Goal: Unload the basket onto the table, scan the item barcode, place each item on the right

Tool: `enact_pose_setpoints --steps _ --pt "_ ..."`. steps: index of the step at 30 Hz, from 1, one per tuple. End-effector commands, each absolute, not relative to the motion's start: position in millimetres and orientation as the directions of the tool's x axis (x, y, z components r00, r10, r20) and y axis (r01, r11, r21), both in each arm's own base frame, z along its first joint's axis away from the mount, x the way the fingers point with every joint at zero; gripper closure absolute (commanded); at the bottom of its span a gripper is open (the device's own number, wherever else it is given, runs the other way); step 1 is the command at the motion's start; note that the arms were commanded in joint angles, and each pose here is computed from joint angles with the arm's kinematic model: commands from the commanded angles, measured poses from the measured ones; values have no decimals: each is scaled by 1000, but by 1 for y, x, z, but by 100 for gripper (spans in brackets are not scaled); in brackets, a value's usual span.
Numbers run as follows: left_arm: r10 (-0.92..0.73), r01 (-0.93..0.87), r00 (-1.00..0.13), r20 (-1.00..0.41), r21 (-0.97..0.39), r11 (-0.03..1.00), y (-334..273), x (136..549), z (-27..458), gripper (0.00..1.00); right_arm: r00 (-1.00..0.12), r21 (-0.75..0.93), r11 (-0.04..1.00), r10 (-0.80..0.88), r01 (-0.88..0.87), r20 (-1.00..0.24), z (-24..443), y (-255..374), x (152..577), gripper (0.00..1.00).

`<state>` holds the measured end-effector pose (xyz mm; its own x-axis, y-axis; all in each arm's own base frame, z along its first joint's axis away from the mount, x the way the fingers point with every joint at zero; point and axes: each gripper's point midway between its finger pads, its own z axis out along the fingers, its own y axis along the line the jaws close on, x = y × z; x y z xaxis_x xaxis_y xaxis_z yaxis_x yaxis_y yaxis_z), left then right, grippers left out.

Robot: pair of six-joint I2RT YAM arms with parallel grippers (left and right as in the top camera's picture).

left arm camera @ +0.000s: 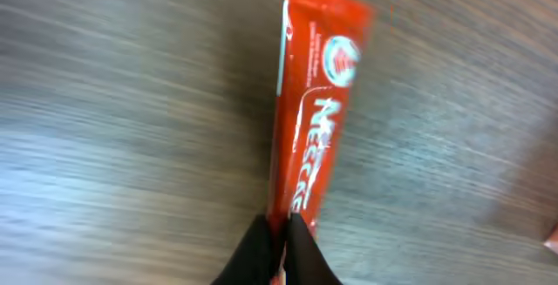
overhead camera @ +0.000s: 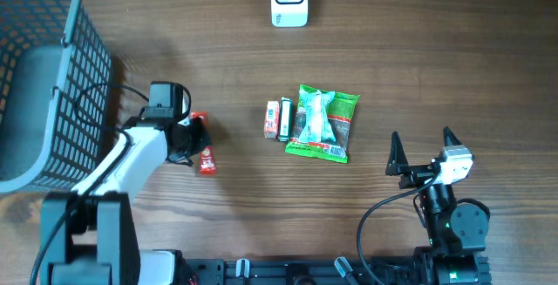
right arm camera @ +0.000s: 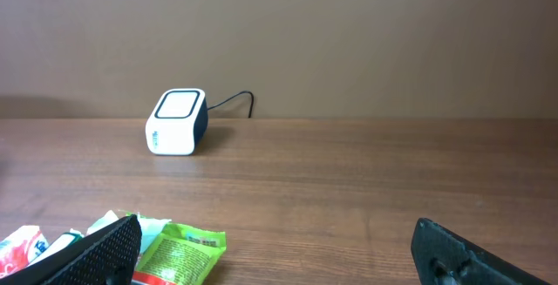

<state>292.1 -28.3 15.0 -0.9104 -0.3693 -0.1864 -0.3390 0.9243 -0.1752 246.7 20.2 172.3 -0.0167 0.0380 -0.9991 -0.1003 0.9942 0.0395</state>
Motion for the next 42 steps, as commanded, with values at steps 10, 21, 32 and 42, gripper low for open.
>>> enact_pose_setpoints --steps 10,21,32,42 --pt "-207 -387 -814 -542 241 890 -12 317 94 86 -11 28 994 26 -108 -1000 173 21 247 0" --pt "-483 -472 -856 -185 -106 875 -17 277 35 85 -11 28 994 26 -108 -1000 173 21 247 0" --pt "-485 -480 -862 -150 -69 874 -14 266 4 76 -11 28 994 26 -108 -1000 173 21 246 0" --pt "-483 -487 -868 -114 3 874 -7 260 -16 76 -12 28 994 26 -108 -1000 173 21 247 0"
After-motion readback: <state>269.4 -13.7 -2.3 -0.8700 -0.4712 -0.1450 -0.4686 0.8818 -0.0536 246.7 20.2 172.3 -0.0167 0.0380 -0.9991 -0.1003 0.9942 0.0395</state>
